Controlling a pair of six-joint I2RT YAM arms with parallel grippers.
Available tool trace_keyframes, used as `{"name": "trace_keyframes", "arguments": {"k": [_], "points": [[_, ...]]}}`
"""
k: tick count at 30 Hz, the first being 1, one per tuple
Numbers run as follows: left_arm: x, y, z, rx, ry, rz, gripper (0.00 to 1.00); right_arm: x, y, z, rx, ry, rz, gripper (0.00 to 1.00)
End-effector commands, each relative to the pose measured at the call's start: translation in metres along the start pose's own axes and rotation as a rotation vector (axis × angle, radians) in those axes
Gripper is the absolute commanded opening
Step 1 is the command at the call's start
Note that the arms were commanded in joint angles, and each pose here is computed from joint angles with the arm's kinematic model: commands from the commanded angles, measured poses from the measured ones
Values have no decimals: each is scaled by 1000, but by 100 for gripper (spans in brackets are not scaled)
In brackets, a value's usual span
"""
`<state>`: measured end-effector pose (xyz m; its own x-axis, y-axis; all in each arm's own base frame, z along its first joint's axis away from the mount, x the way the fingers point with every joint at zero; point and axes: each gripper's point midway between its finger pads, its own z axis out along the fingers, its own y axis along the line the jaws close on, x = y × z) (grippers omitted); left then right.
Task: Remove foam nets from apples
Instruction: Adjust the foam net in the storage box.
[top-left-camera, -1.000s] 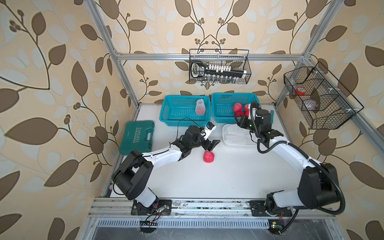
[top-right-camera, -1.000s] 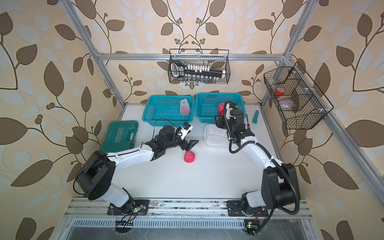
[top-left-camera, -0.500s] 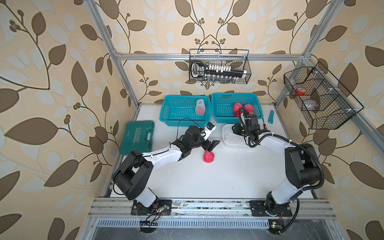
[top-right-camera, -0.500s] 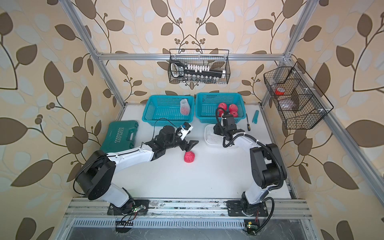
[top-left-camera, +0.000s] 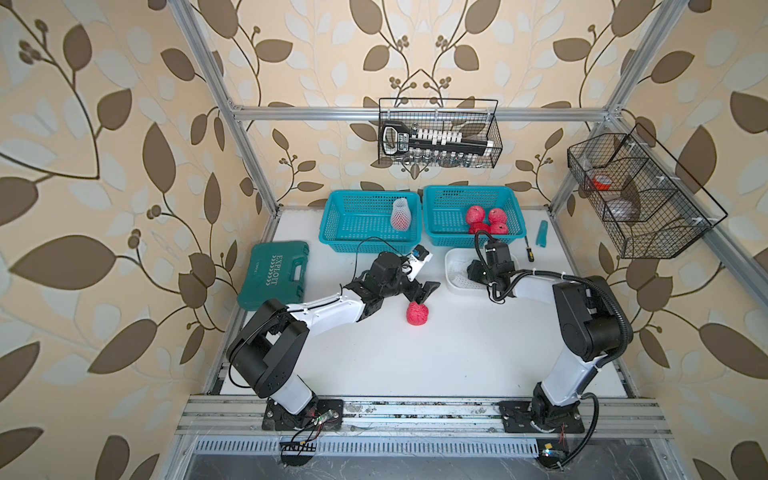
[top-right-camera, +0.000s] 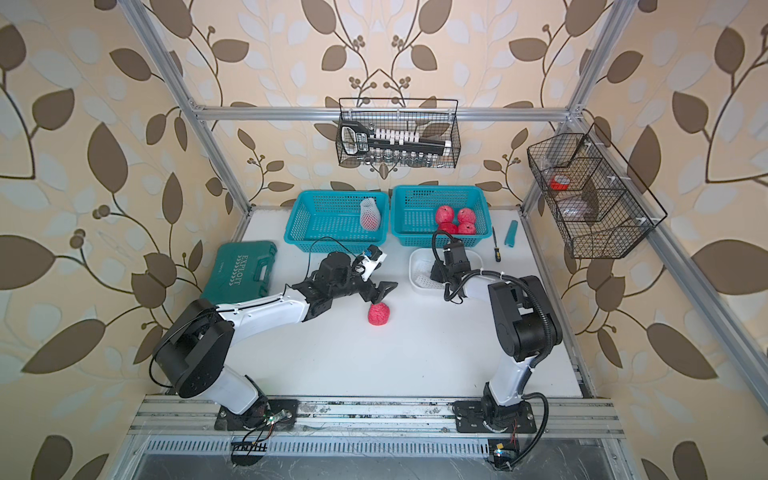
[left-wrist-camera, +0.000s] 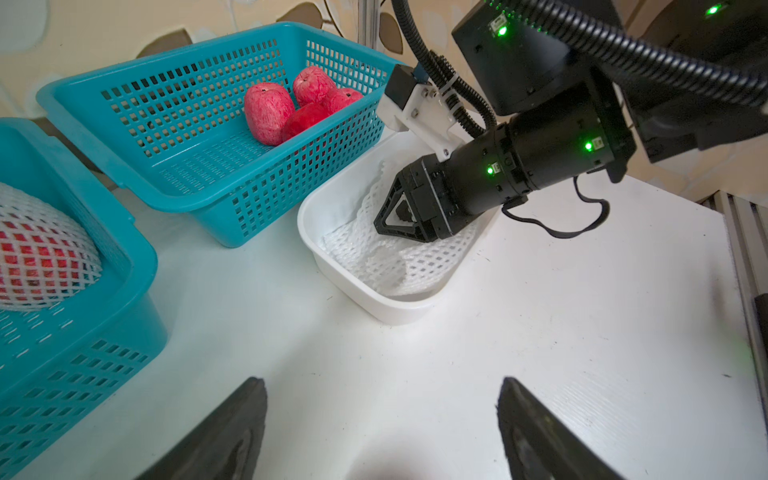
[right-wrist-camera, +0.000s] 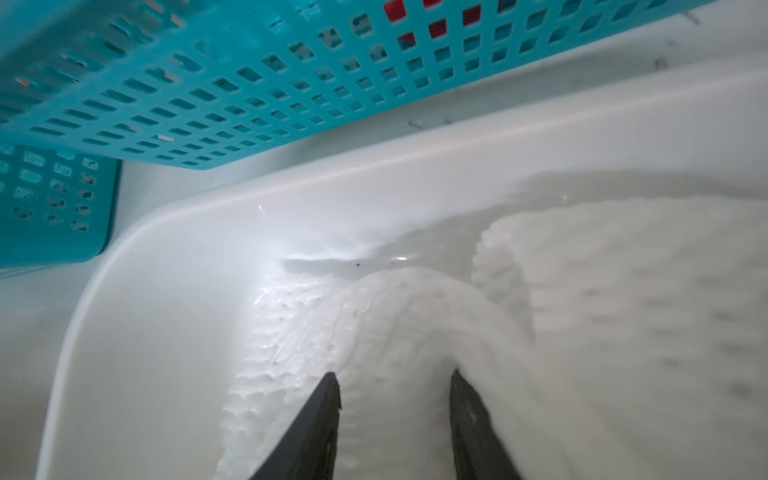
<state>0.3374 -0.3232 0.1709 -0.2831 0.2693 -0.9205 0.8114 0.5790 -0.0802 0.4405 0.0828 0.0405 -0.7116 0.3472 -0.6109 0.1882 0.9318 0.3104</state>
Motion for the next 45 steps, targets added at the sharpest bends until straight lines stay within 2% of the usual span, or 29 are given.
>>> {"name": "trace_keyframes", "arguments": {"k": [1,5,11,16,21,26,28,31,34,36,40,45], "points": [[-11,3,2,-7,-33,1,88,6,-9,8,39,23,19,44],[-10,6,1,-23,-24,-3,88,1,-6,2,28,13,19,47],[-24,8,-11,-57,-42,-7,92,-19,12,-26,-42,-36,33,57],[-32,17,-28,-135,-22,-65,92,-35,22,-57,-88,-93,46,65],[-40,10,-53,-136,-53,-109,92,-46,25,-79,-97,-120,39,69],[-19,13,-73,-193,-18,-232,93,-56,39,-104,-156,-145,7,75],[0,13,-82,-226,46,-309,93,-54,61,-117,-262,-135,-56,77],[27,8,-100,-251,136,-393,93,-30,107,-137,-423,-120,-219,88],[53,2,-121,-274,222,-450,93,15,138,-139,-445,-67,-411,95],[65,-3,-135,-287,261,-468,94,46,150,-132,-443,-12,-492,98],[86,-7,-151,-312,317,-510,99,96,167,-115,-480,100,-574,100],[108,-18,-152,-281,405,-588,99,130,182,-106,-494,148,-684,100]]}}
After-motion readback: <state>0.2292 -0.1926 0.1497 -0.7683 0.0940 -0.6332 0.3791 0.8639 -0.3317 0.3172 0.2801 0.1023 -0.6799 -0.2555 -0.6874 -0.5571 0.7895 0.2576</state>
